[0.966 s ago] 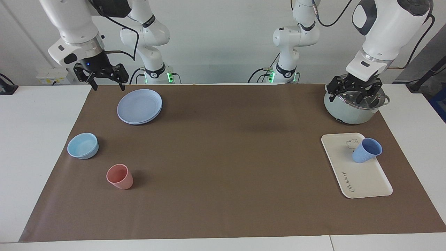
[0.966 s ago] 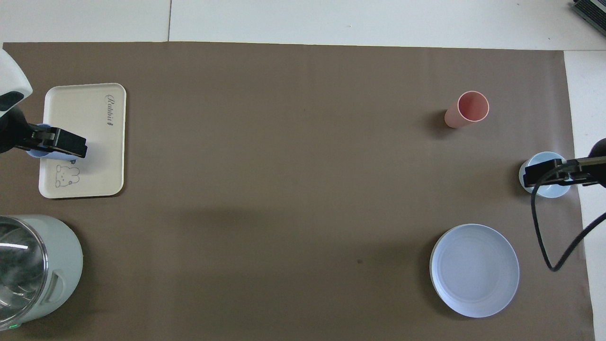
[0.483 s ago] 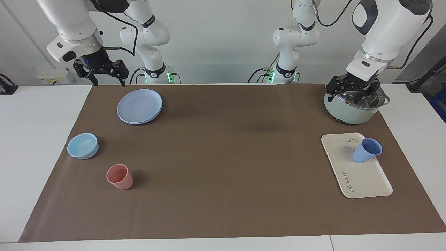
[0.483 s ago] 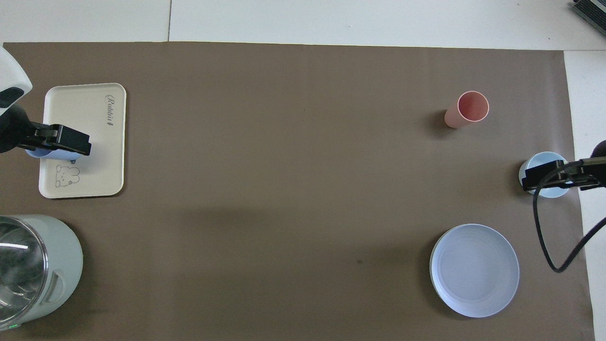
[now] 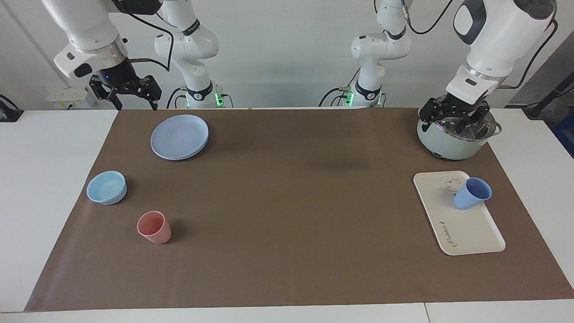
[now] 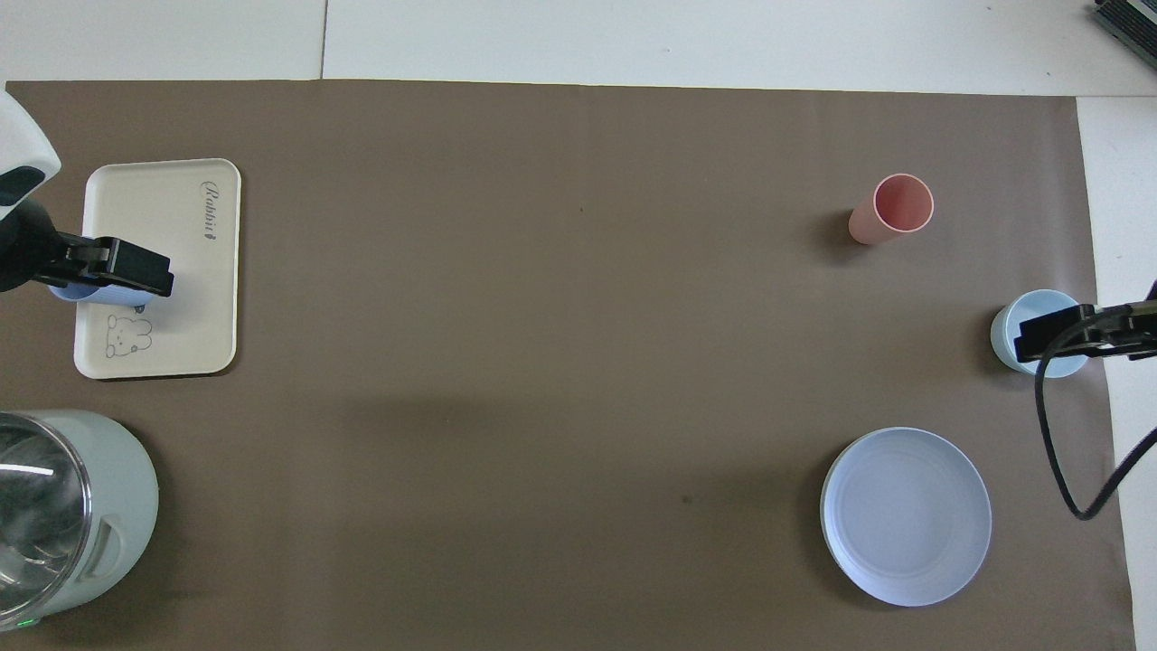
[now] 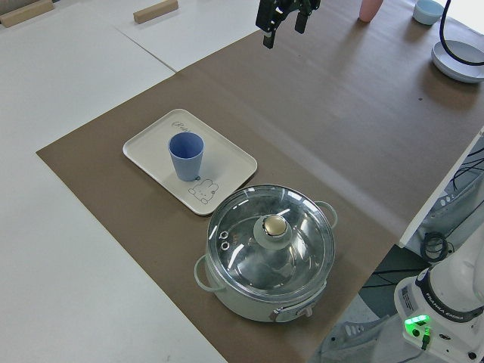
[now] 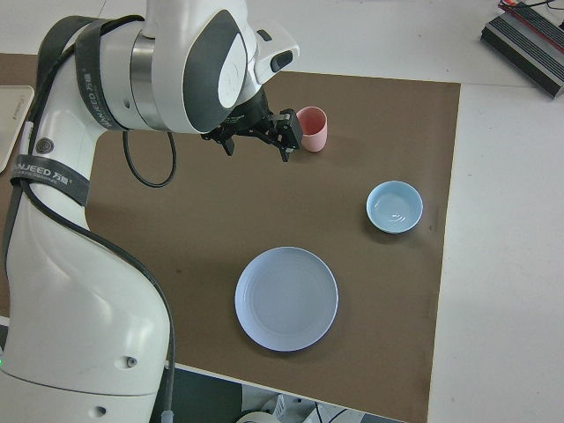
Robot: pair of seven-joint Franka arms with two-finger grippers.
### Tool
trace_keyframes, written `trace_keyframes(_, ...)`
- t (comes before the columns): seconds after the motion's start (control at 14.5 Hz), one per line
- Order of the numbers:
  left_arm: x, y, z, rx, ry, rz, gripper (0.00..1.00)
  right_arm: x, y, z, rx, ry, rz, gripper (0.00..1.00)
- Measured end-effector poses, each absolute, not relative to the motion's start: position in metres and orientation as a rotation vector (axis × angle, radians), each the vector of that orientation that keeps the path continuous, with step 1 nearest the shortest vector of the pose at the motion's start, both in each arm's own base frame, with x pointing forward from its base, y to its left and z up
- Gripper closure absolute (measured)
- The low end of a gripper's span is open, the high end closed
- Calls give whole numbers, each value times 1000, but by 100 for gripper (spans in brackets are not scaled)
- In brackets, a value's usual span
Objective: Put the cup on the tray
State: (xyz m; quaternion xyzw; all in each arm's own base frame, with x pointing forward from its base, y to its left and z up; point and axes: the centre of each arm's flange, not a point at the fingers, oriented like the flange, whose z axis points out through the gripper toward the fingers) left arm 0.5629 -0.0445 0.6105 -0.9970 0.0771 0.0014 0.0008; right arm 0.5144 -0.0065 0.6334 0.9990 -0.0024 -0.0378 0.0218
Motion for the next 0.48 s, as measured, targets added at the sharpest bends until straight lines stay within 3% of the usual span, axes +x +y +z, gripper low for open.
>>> trace_keyframes(0.48,555,-49,625,-3127,254,-35,0,514,-5,633,3109,-7,-118,0)
